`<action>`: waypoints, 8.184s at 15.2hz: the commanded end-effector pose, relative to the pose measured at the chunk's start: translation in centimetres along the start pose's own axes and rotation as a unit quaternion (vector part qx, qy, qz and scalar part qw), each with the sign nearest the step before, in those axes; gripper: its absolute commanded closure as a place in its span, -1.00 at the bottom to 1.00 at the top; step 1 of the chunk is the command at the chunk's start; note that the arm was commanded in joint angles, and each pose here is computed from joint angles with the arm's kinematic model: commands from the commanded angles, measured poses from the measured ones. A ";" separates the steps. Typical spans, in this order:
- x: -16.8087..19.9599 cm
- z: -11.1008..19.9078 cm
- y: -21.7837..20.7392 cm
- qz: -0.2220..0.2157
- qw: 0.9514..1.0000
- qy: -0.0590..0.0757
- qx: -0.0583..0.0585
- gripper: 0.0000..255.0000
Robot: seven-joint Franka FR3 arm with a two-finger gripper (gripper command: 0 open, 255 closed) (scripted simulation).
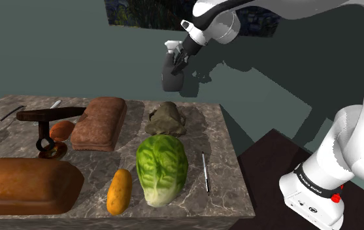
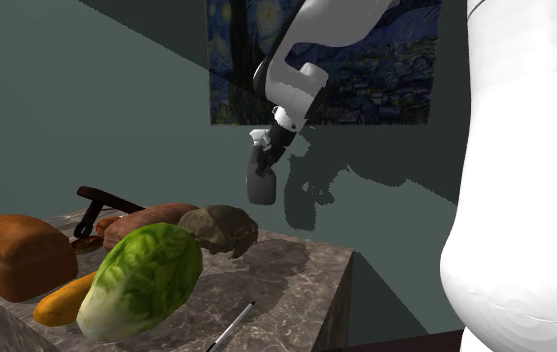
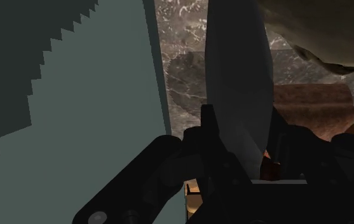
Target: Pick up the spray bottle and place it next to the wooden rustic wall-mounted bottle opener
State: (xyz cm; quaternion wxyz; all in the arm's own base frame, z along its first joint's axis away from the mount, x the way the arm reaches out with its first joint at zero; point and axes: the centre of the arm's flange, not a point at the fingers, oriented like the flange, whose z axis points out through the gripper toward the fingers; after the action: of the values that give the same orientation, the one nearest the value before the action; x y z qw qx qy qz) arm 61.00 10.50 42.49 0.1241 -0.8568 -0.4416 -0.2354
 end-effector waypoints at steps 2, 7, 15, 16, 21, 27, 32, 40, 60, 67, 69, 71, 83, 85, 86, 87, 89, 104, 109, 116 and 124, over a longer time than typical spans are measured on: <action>0.8 -1.7 0.0 0.000 1.000 0.001 -0.002 1.00; 2.2 -4.0 0.0 0.000 1.000 0.001 -0.002 1.00; 4.3 -7.6 0.0 0.000 1.000 0.001 -0.002 1.00; 4.6 -8.1 0.0 0.000 1.000 0.001 -0.002 1.00; 6.0 -10.3 0.0 0.000 1.000 0.001 -0.002 1.00; 7.6 -13.0 0.0 0.000 1.000 0.001 -0.002 1.00; 8.9 -15.3 0.0 0.000 1.000 0.001 -0.002 1.00; 13.8 -13.4 -6.1 0.000 1.000 0.001 -0.002 1.00; 28.6 -4.6 -26.1 0.000 1.000 0.001 -0.002 1.00; 33.8 -1.5 -33.1 0.000 1.000 0.001 -0.002 1.00; 35.1 -0.7 -34.8 0.000 1.000 0.001 -0.002 1.00; 34.6 0.2 -34.8 0.000 1.000 0.001 -0.002 1.00; 31.3 5.6 -34.8 0.000 1.000 0.001 -0.002 1.00; 30.8 6.5 -34.8 0.000 1.000 0.001 -0.002 1.00; 30.5 7.0 -34.8 0.000 1.000 0.001 -0.002 1.00; 30.2 7.4 -34.8 0.000 1.000 0.001 -0.002 1.00; 29.7 8.3 -34.8 0.000 1.000 0.001 -0.002 1.00; 25.6 15.1 -34.7 0.000 1.000 0.001 -0.002 1.00; 24.3 17.4 -34.7 0.000 1.000 0.001 -0.002 1.00; 22.4 20.6 -34.7 0.000 1.000 0.001 -0.002 1.00; 20.2 24.2 -34.7 0.000 1.000 0.001 -0.002 1.00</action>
State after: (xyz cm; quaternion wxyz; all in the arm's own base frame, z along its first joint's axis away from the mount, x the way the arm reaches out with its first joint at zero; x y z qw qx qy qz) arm 49.97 54.81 32.74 0.1230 -0.8567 -0.4413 -0.2370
